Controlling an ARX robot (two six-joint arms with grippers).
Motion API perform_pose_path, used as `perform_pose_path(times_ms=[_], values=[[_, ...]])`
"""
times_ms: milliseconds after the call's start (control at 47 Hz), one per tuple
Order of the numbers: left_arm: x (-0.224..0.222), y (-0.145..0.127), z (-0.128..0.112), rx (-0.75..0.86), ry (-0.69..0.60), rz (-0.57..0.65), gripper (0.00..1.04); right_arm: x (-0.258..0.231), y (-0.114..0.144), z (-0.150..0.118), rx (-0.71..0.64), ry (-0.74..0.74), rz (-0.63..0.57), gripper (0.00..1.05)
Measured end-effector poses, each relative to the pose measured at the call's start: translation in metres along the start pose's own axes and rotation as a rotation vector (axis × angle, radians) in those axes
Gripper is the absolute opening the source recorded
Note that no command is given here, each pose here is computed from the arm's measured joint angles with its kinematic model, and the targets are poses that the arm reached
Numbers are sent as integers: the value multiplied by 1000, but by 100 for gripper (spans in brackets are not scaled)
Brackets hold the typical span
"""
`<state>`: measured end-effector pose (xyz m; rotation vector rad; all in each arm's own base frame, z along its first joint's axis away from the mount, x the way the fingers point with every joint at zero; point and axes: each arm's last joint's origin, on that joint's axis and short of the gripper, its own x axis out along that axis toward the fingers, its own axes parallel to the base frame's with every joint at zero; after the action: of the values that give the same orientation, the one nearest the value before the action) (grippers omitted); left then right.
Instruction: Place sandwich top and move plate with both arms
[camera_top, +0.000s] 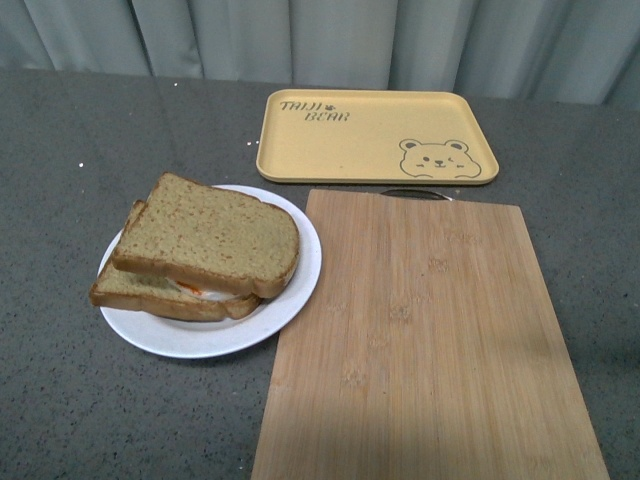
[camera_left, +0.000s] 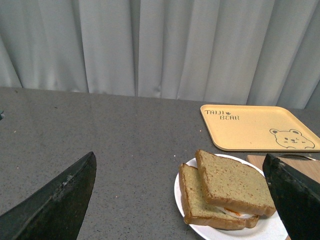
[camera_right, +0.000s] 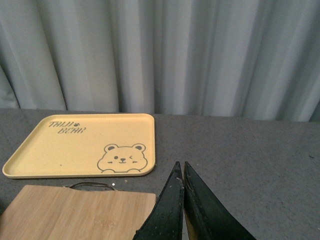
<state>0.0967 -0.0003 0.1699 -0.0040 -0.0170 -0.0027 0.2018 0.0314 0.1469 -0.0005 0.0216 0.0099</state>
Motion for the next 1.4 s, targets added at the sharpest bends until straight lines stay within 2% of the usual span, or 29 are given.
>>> perform_pose_path(times_ms=[277, 447, 532, 1404], values=[[0, 0, 0, 0, 0, 0, 98, -32, -16, 14, 3, -6, -5, 1], [0, 0, 0, 0, 0, 0, 98, -44, -24, 13, 3, -1, 16, 1], [0, 0, 0, 0, 0, 0, 98, -52, -30, 13, 4, -5, -12, 1], [0, 0, 0, 0, 0, 0, 98, -86, -30, 19, 4, -29, -8, 1]])
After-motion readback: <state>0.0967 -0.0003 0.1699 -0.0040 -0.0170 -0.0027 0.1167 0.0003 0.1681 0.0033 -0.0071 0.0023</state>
